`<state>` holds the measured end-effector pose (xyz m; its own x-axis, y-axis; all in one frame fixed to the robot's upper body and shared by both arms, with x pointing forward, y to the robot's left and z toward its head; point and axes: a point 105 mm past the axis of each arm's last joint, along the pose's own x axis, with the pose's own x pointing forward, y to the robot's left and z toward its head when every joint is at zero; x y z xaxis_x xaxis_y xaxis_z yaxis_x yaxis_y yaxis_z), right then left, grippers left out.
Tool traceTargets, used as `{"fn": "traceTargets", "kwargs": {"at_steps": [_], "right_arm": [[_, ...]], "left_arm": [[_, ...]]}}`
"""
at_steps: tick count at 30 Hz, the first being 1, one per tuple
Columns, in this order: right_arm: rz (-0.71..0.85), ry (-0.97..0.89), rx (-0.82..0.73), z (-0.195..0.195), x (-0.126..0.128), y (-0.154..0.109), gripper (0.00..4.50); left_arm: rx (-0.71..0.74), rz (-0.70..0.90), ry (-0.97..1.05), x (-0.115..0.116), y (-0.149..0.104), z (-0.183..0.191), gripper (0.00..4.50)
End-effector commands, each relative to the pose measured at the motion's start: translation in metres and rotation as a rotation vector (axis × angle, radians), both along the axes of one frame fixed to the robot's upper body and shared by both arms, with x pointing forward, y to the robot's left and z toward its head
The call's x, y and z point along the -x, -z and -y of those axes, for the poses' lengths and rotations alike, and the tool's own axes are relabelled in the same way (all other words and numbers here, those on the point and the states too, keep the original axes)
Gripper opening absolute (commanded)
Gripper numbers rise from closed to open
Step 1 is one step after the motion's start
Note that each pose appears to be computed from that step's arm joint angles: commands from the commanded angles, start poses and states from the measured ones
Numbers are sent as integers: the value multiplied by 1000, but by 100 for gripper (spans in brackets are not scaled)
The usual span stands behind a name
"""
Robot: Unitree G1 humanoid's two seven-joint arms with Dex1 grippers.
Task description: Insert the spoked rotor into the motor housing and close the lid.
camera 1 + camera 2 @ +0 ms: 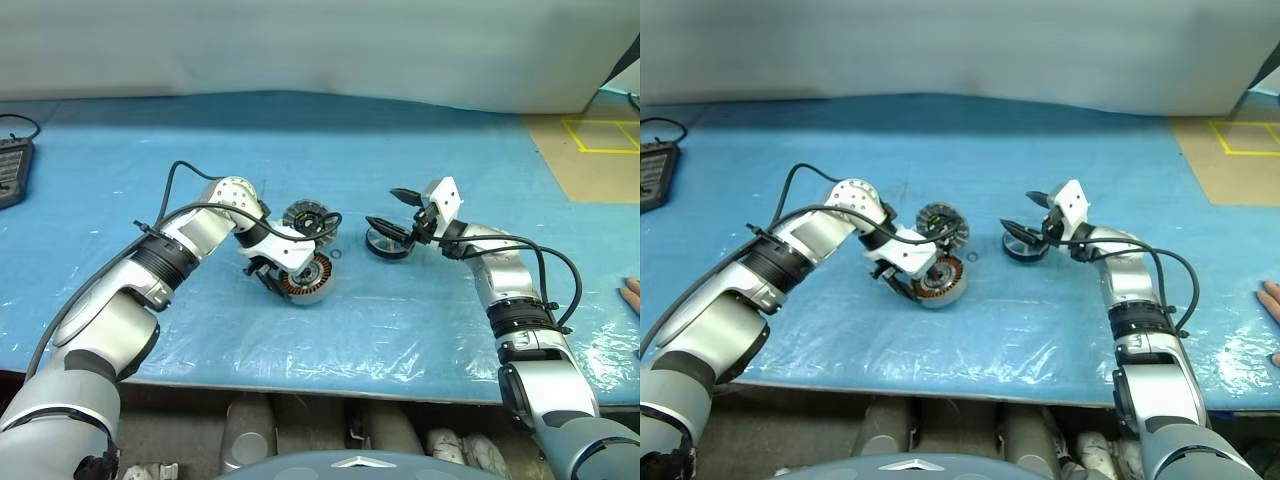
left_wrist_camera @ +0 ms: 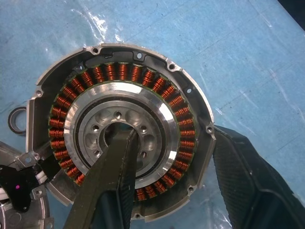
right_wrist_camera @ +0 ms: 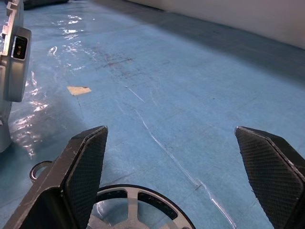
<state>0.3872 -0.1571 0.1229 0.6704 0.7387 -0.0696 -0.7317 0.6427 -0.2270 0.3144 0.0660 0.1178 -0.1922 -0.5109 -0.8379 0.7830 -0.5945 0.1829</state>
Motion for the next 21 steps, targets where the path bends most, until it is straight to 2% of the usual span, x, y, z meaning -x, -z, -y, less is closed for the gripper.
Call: {"fn": "traceTargets", "kwargs": {"at_steps": [1, 3, 6, 10, 11, 15, 21], "right_arm": [[75, -5, -13, 1, 1, -18, 450], [76, -4, -13, 1, 1, -18, 450], [76, -5, -14, 0, 1, -18, 450], [77, -9, -14, -2, 0, -18, 450], [77, -11, -15, -3, 0, -18, 450], [77, -17, -16, -5, 0, -18, 450], [73, -21, -16, -5, 0, -18, 450]], "left_arm": [[-21, -9, 28, 5, 0, 0, 214], [-26, -27, 23, 8, 2, -2, 214], [-28, -42, 18, 11, 3, -4, 290], [9, -45, 8, 11, 0, 1, 432], [39, -27, -19, 6, -1, 5, 444], [79, -29, -42, 5, -8, 10, 444], [127, -127, -76, 22, -26, -1, 444]]}}
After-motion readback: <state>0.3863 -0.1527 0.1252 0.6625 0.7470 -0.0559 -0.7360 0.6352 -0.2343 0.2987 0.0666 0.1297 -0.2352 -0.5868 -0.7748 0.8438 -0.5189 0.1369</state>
